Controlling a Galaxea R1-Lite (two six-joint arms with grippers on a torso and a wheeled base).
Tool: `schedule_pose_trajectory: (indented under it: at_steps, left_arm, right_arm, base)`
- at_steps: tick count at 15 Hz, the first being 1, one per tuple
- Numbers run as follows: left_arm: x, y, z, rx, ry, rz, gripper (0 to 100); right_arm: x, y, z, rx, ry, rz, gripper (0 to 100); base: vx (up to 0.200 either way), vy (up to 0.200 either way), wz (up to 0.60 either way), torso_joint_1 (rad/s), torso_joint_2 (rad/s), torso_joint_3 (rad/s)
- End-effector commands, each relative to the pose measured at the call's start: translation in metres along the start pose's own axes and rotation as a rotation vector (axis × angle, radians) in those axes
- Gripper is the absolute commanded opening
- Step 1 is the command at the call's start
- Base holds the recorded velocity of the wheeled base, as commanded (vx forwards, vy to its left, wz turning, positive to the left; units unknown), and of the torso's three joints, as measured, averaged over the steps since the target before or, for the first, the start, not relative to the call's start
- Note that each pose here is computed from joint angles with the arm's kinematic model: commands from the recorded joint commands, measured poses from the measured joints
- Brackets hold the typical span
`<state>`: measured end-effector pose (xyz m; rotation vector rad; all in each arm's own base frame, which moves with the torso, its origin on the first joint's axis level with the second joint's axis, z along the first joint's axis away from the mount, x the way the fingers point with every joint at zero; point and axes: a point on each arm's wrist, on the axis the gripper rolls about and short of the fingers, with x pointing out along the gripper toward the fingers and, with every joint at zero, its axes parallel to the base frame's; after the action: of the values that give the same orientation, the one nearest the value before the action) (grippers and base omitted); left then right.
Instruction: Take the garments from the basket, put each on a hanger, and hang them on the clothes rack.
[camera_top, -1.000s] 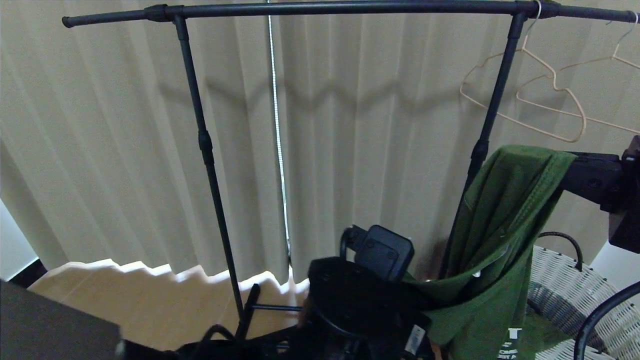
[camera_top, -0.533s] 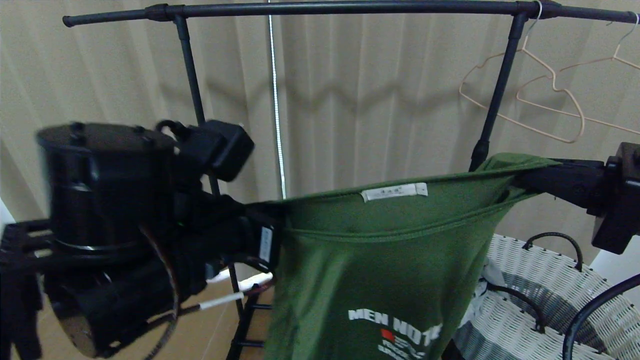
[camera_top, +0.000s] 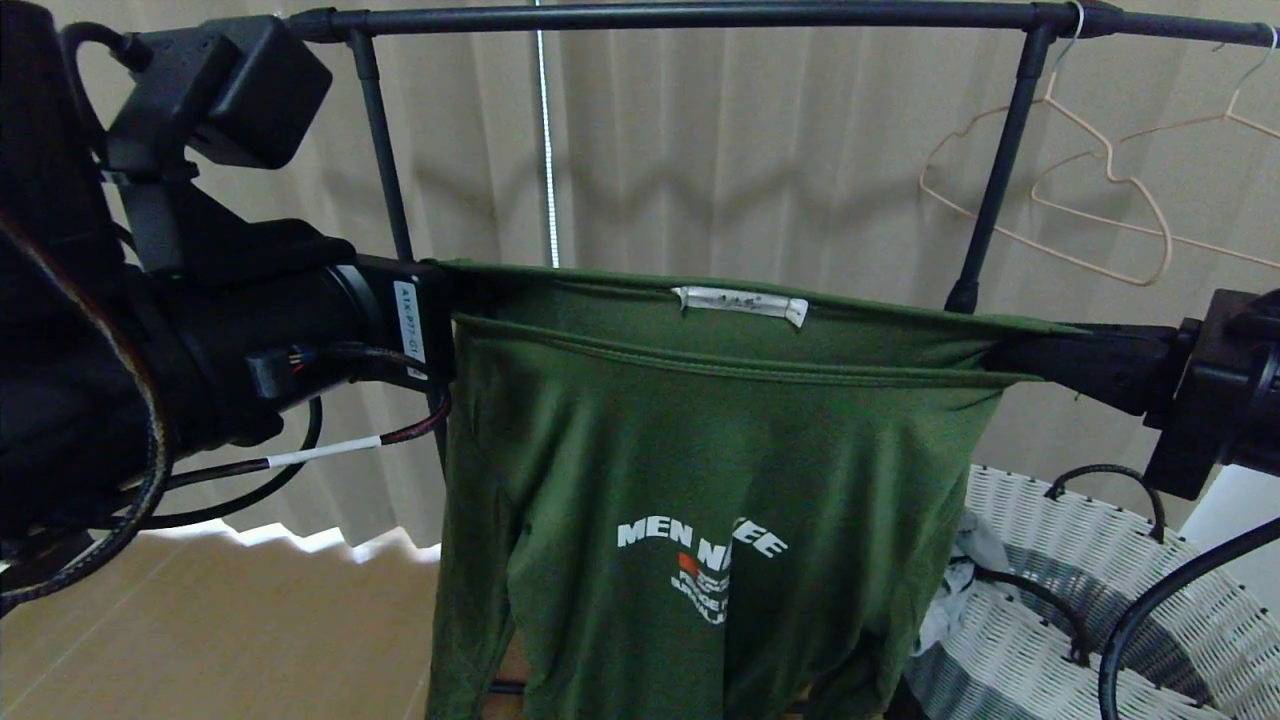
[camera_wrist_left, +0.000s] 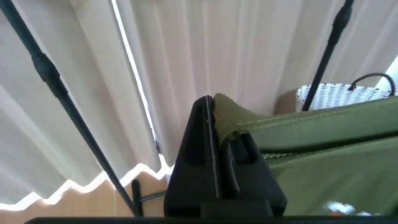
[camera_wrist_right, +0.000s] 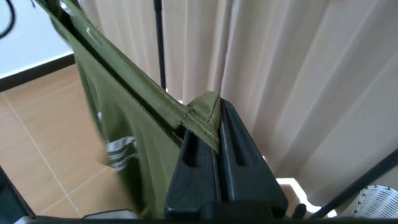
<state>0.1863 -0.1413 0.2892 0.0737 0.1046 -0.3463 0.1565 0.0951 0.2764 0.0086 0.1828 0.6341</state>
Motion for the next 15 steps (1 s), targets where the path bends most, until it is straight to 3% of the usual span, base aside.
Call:
schedule_pose_trajectory:
  at_steps: [1, 4, 7, 8, 12, 15]
  left_arm:
    - [0.003, 0.000, -0.002, 0.002, 0.010, 0.008, 0]
    - [0.002, 0.001, 0.005, -0.006, -0.013, 0.007, 0]
    - [0.007, 0.000, 0.009, -0.004, -0.006, -0.034, 0]
    - [0.009, 0.004, 0.017, -0.001, 0.006, -0.035, 0]
    - [0.002, 0.007, 0.051, -0.023, -0.064, -0.130, 0]
    - [0.003, 0.005, 0.053, -0.029, -0.078, -0.146, 0]
  right_arm:
    - [0.003, -0.001, -0.003, 0.002, 0.015, -0.007, 0]
    - [0.004, -0.001, -0.006, 0.004, 0.025, -0.007, 0]
    - [0.003, -0.005, 0.001, 0.005, 0.001, -0.023, 0]
    - [0.006, -0.009, 0.007, 0.006, -0.012, -0.047, 0]
    - [0.016, -0.010, 0.034, -0.002, -0.084, -0.042, 0]
    - [0.019, -0.010, 0.048, -0.004, -0.123, -0.040, 0]
  base:
    - [0.000, 0.000, 0.00, 0.000, 0.00, 0.000]
    - [0.000, 0.000, 0.00, 0.000, 0.00, 0.000]
    - [0.000, 0.000, 0.00, 0.000, 0.00, 0.000]
    - [0.000, 0.000, 0.00, 0.000, 0.00, 0.000]
    - [0.000, 0.000, 0.00, 0.000, 0.00, 0.000]
    - [0.000, 0.000, 0.00, 0.000, 0.00, 0.000]
